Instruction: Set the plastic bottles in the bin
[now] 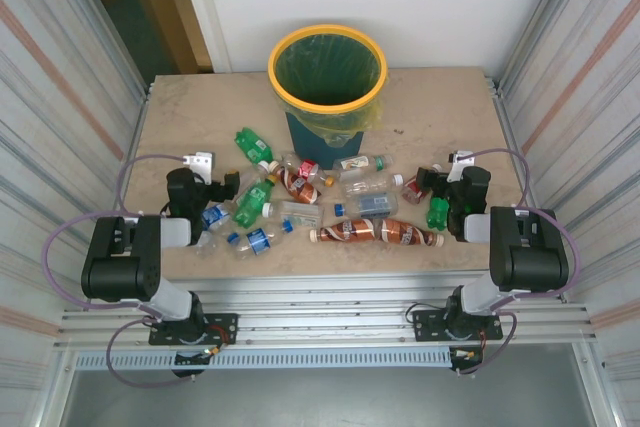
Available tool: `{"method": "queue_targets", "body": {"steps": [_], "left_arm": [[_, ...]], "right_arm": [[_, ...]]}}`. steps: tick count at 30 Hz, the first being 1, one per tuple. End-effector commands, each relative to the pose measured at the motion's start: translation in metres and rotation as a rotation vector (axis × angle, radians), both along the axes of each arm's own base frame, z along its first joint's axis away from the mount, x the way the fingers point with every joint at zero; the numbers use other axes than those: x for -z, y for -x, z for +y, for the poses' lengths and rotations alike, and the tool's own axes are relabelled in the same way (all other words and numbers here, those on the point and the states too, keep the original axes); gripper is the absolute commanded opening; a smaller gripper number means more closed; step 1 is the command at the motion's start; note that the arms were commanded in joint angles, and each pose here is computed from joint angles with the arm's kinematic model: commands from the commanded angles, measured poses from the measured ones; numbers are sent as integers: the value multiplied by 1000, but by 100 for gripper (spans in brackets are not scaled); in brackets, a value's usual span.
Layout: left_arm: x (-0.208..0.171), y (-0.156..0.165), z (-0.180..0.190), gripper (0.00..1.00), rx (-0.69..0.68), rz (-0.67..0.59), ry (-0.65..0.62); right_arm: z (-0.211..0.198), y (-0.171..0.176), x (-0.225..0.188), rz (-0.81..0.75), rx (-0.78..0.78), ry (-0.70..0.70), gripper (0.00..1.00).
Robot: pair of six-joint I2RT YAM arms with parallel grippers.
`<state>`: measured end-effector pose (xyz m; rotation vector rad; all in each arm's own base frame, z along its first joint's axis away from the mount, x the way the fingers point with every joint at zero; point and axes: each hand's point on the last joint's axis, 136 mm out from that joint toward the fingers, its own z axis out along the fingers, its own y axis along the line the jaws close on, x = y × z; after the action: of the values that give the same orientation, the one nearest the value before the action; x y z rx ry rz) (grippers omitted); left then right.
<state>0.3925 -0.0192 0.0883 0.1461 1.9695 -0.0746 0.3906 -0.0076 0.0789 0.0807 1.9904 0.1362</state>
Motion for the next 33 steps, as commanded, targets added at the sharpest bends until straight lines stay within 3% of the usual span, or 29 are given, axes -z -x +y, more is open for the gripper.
{"method": "queue_targets", "body": {"steps": [1,18,33], "left_arm": [[-3,-3,0,99,-6,-8,-9],[-3,-2,0,99,-2,-8,0],[-39,6,13,99,-75,-35,1]], "right_arm": [[1,-3,-4,-12,-9,20,98],[1,-3,-4,-13,-11,21,98],[-11,2,-34,-20,50,2,98]]}}
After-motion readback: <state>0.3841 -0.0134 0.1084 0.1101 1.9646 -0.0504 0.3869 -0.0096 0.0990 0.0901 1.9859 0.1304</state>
